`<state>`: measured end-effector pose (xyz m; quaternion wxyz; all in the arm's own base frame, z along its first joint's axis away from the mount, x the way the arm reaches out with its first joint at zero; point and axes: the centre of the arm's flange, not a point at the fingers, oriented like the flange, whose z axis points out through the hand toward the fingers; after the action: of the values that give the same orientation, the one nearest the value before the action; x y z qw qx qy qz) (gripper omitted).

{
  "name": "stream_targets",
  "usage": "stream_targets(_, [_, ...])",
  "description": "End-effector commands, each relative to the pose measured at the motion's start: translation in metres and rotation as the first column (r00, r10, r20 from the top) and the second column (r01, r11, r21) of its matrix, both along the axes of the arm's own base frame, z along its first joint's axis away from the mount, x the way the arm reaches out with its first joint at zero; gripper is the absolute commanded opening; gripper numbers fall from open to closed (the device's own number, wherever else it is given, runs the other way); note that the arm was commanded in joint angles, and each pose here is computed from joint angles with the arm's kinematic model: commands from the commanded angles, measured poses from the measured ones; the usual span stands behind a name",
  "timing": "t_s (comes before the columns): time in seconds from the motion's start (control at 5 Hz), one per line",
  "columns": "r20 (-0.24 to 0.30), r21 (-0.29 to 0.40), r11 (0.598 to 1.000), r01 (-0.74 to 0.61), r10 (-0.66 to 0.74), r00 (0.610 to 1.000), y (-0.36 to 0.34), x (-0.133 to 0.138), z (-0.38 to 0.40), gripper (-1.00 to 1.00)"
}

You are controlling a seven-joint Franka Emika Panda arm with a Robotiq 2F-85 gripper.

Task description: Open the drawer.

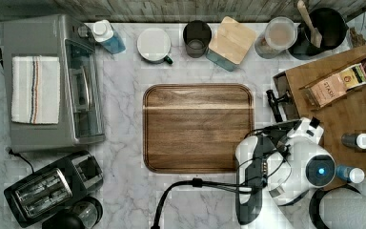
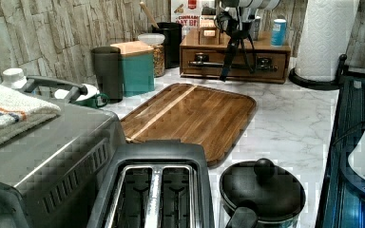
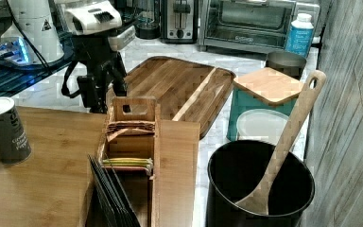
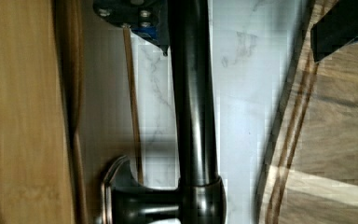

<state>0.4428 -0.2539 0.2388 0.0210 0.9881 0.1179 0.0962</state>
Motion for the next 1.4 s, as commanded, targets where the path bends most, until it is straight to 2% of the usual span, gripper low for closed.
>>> stream_targets(0.2, [-0.075, 0.003, 0.988, -0.156, 0.156, 0.985, 0.031, 0.020, 0.033, 1.00])
stream_targets(0.4, [-0.165, 0.079, 0.964, -0.252, 0.262, 0.951, 0.058, 0.029, 0.023, 1.00])
stream_targets(0.6, [-0.200, 0.119, 0.951, -0.285, 0.304, 0.931, 0.090, 0.018, 0.006, 1.00])
stream_targets(1.0, [-0.195, 0.086, 0.970, -0.226, 0.239, 0.951, 0.184, -0.031, -0.008, 1.00])
stream_targets(1.2, [-0.208, 0.091, 0.974, -0.209, 0.224, 0.952, 0.224, -0.046, -0.005, 1.00])
stream_targets(1.4, [-0.199, 0.082, 0.975, -0.206, 0.219, 0.955, 0.248, -0.055, -0.006, 1.00])
